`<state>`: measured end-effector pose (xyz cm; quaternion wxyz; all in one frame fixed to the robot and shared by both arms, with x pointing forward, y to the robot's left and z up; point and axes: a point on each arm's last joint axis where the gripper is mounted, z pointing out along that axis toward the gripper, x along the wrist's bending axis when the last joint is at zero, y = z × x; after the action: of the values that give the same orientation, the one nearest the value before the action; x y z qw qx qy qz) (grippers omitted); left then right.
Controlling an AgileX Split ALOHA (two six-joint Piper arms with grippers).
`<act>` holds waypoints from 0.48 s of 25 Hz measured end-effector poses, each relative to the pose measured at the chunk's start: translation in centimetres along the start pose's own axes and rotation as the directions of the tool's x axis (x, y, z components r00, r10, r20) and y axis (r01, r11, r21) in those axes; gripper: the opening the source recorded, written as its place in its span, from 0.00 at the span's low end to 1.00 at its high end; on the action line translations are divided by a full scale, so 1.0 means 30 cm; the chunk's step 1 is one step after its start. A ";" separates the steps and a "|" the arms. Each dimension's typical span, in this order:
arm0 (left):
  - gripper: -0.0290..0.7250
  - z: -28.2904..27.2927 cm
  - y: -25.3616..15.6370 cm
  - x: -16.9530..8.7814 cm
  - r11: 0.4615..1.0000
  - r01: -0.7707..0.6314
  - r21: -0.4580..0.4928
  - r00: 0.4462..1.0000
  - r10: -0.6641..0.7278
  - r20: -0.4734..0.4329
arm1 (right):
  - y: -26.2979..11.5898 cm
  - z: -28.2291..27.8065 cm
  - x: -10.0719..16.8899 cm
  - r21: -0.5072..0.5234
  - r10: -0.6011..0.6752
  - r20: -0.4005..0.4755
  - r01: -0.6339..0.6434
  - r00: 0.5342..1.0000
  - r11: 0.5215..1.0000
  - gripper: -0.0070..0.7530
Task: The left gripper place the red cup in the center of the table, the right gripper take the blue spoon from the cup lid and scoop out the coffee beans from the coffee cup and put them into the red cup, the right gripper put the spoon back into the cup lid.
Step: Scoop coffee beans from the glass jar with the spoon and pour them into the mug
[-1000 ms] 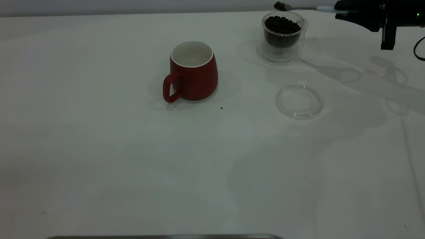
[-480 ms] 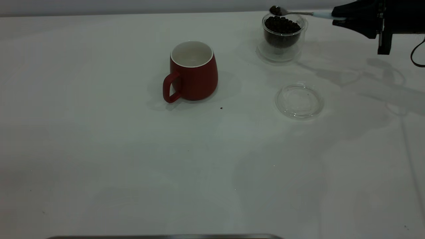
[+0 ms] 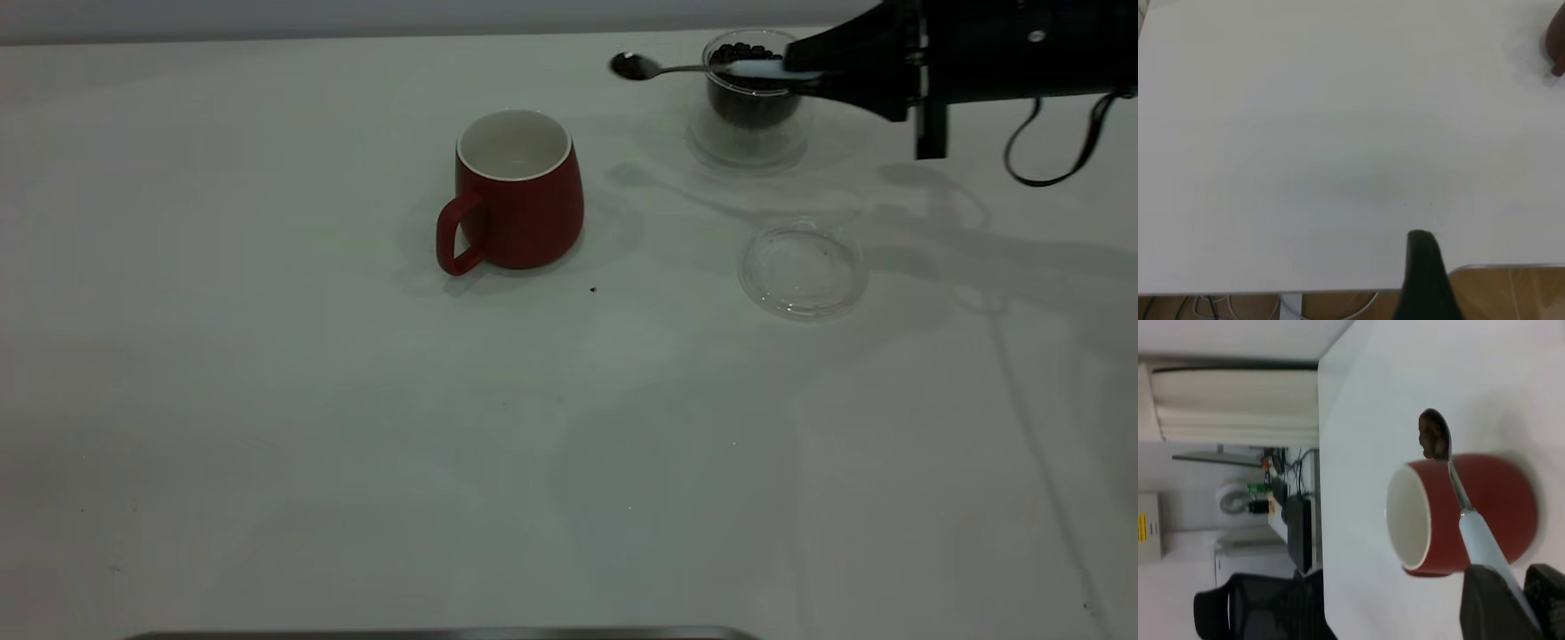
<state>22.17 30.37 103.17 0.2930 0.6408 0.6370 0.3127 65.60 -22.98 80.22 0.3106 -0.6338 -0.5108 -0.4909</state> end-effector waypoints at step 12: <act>0.82 0.000 0.000 0.000 1.000 0.000 0.000 1.000 0.000 0.000 | -0.083 0.146 0.064 0.098 -0.037 -0.026 0.039 0.999 0.994 0.16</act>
<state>22.17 30.37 103.17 0.2929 0.6408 0.6371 0.3126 64.56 -17.69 80.33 0.3382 -0.6020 -0.5423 -0.4787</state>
